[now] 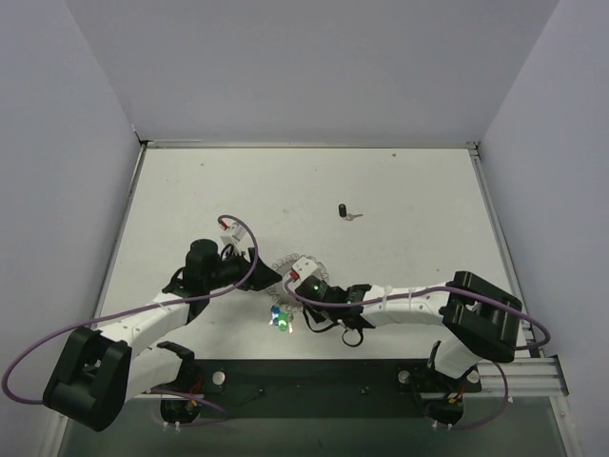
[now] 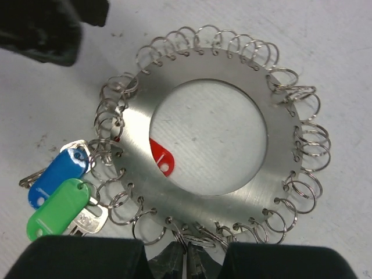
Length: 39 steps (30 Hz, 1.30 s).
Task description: Put the keys on the keyring
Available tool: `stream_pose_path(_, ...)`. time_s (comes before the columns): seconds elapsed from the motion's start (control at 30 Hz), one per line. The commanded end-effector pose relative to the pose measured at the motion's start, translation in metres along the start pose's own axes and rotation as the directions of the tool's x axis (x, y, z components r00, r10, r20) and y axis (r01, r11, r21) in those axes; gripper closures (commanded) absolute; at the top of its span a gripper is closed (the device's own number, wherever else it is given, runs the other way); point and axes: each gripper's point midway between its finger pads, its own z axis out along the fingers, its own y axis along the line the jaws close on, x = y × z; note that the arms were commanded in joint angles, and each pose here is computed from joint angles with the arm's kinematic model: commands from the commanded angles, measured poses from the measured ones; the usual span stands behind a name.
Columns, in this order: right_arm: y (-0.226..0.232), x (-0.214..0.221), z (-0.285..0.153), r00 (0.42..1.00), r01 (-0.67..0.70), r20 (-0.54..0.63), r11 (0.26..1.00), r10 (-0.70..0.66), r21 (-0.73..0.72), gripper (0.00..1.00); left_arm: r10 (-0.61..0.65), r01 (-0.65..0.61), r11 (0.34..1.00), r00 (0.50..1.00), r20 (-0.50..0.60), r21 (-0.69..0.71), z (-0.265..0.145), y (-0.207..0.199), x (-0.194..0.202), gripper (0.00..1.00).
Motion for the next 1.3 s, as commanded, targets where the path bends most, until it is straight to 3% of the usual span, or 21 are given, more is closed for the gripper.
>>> stream_pose_path(0.0, -0.004, -0.017, -0.008, 0.992, -0.103, 0.075, 0.994, 0.106, -0.035, 0.93, 0.030, -0.032, 0.998, 0.998, 0.047, 0.051, -0.002, -0.012, -0.013, 0.28)
stream_pose_path(0.27, 0.003, -0.018, -0.015, 0.991, -0.095, 0.088, 0.991, 0.103, -0.094, 1.00, 0.043, -0.046, 0.997, 0.998, 0.049, 0.060, 0.000, -0.012, -0.013, 0.28)
stream_pose_path(0.47, 0.006, -0.020, -0.023, 0.989, -0.080, 0.115, 0.987, 0.097, -0.143, 1.00, 0.083, -0.088, 0.982, 0.996, 0.040, 0.169, 0.003, -0.029, -0.008, 0.33)
stream_pose_path(0.83, 0.003, -0.052, -0.051, 0.983, -0.068, 0.140, 0.947, 0.117, -0.314, 1.00, 0.302, -0.317, 0.826, 0.947, 0.110, 0.466, -0.002, -0.094, 0.016, 0.34)
stream_pose_path(0.97, 0.008, -0.065, -0.065, 0.986, -0.038, 0.134, 0.910, 0.102, -0.413, 1.00, 0.346, -0.370, 0.786, 0.927, 0.142, 0.495, -0.004, -0.107, 0.013, 0.34)
stream_pose_path(1.27, 0.018, -0.075, -0.088, 0.990, -0.041, 0.078, 0.785, 0.113, -0.618, 1.00, 0.372, -0.396, 0.771, 0.916, 0.152, 0.499, 0.003, -0.108, 0.008, 0.39)
